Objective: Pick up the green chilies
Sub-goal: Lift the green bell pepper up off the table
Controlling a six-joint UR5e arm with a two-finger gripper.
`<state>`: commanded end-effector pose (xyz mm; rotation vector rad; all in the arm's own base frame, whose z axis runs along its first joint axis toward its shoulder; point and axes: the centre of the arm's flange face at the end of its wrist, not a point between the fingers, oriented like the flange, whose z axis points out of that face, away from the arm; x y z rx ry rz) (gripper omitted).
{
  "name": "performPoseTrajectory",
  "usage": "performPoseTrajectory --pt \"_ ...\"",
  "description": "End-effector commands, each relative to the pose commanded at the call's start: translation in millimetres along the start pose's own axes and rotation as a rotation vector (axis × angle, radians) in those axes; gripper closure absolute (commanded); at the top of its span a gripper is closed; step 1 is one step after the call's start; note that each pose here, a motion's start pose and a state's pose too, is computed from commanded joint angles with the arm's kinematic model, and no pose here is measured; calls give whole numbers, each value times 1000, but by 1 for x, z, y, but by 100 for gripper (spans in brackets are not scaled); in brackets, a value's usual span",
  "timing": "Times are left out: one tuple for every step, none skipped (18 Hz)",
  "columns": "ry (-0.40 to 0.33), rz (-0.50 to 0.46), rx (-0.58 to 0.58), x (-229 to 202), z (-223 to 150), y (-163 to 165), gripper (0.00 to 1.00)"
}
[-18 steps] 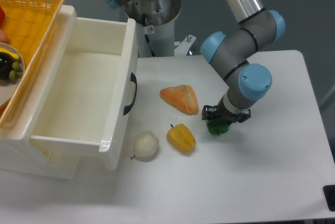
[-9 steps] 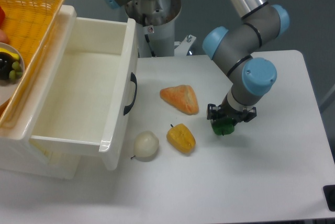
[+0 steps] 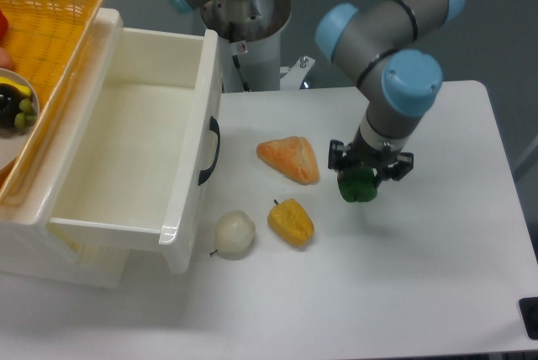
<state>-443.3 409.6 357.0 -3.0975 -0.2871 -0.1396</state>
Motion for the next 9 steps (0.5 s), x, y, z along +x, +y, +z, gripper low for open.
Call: performPoseTrajectory --pt "3 10 -3 6 0 -3 45" --pt "4 18 -5 10 1 -6 45" --pt "4 24 -5 13 1 -8 45" --pt "3 30 -7 16 1 -10 45" --pt "3 33 -7 17 1 -11 45" --pt "3 32 -7 17 1 -11 45" --pt "3 32 -7 17 1 -11 45" --pt "5 32 -9 17 3 -11 45" --pt "3 32 -7 18 1 -11 45"
